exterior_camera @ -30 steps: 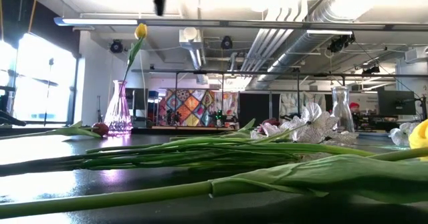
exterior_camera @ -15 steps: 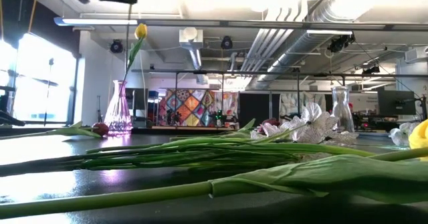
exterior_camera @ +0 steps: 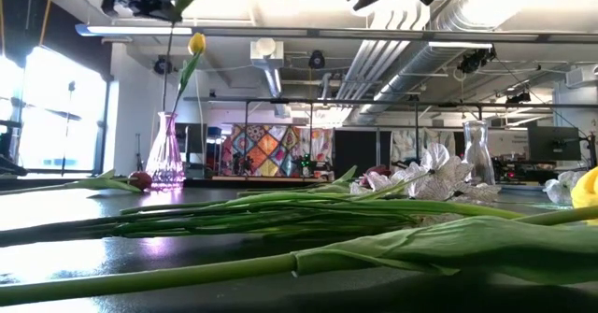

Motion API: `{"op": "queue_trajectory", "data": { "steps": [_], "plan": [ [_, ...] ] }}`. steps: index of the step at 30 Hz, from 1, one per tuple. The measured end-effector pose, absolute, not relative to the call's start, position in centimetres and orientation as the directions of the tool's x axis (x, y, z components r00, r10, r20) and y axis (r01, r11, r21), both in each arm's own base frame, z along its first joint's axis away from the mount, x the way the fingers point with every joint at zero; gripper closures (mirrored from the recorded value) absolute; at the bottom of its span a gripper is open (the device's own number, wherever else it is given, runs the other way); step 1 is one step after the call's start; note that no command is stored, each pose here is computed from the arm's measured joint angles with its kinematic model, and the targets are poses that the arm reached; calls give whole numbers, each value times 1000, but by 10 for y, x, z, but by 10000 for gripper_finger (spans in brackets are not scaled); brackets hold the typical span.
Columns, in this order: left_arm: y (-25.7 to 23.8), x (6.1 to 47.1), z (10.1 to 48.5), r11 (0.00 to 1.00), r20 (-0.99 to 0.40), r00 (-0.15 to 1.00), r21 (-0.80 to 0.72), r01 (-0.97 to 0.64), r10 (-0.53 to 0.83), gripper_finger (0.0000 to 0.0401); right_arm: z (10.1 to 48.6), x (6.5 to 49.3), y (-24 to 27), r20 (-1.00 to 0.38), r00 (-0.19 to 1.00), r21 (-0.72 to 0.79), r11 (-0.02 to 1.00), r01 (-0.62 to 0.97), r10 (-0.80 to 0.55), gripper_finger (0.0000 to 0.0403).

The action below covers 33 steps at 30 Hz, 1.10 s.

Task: Sort flowers into vase by color
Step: Put the right yellow flower into the violet vase

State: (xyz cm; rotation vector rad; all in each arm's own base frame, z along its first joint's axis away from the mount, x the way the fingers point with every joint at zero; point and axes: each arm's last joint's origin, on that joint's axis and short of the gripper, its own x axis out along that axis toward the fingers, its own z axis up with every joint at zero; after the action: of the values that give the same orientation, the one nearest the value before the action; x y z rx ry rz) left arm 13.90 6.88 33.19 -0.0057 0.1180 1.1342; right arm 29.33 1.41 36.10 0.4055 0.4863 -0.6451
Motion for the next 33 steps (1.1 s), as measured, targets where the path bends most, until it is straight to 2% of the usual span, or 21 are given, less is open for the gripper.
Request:
{"op": "queue_trajectory", "data": {
  "steps": [14,22,27,30,33],
  "plan": [
    [82,147,324,428,-147,432,-61,-902,890,396,353,281,13,-632,605,176,671,720,-483,320],
    [84,150,311,388,-238,386,-39,-921,892,390,353,280,12,-625,598,160,667,728,-502,320],
    [85,152,305,401,-286,404,-73,-913,869,351,349,275,12,-667,546,119,652,749,-506,320],
    [82,153,305,446,-300,451,-90,-891,841,315,341,264,11,-738,450,70,607,791,-502,320],
    [79,152,302,475,-330,470,-71,-877,819,273,334,247,12,-819,306,-1,534,845,-486,320]
  ]
}}
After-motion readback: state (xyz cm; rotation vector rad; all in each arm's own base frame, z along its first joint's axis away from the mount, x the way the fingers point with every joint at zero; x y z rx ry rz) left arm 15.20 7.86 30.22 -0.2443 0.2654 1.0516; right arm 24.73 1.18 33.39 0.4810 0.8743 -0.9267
